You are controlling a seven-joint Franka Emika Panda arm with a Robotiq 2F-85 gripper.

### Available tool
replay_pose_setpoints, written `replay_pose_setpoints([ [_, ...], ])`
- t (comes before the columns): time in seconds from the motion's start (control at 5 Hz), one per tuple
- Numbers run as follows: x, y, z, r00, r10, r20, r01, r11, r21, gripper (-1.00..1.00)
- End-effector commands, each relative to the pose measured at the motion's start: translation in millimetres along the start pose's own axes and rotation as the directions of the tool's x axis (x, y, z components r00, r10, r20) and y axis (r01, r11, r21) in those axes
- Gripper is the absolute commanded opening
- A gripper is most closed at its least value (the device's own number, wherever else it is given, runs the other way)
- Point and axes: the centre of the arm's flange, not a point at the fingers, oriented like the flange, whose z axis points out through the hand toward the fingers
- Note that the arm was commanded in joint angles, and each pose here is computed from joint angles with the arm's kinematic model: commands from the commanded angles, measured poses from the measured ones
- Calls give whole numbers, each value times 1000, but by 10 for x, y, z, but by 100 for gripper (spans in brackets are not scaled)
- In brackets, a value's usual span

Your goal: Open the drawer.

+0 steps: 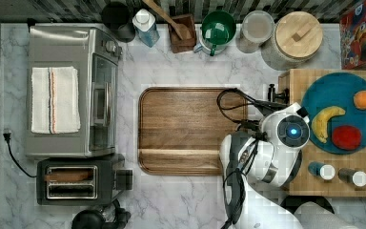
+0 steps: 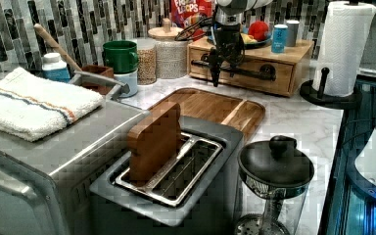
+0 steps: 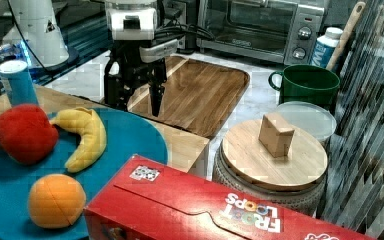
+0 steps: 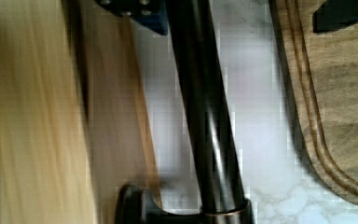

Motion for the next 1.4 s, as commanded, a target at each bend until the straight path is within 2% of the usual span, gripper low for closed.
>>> replay_pose_setpoints([
  [0.2, -168, -2195, -266, 953, -298, 57, 290, 950, 112, 100],
  [0.6, -233, -2362, -142, 967, -233, 101, 220, 967, 126, 100],
  [1.0, -206, -2329, -149, 982, -163, 97, 149, 979, 136, 100],
  [1.4, -207, -2329, -148, 982, -163, 97, 150, 979, 136, 100],
])
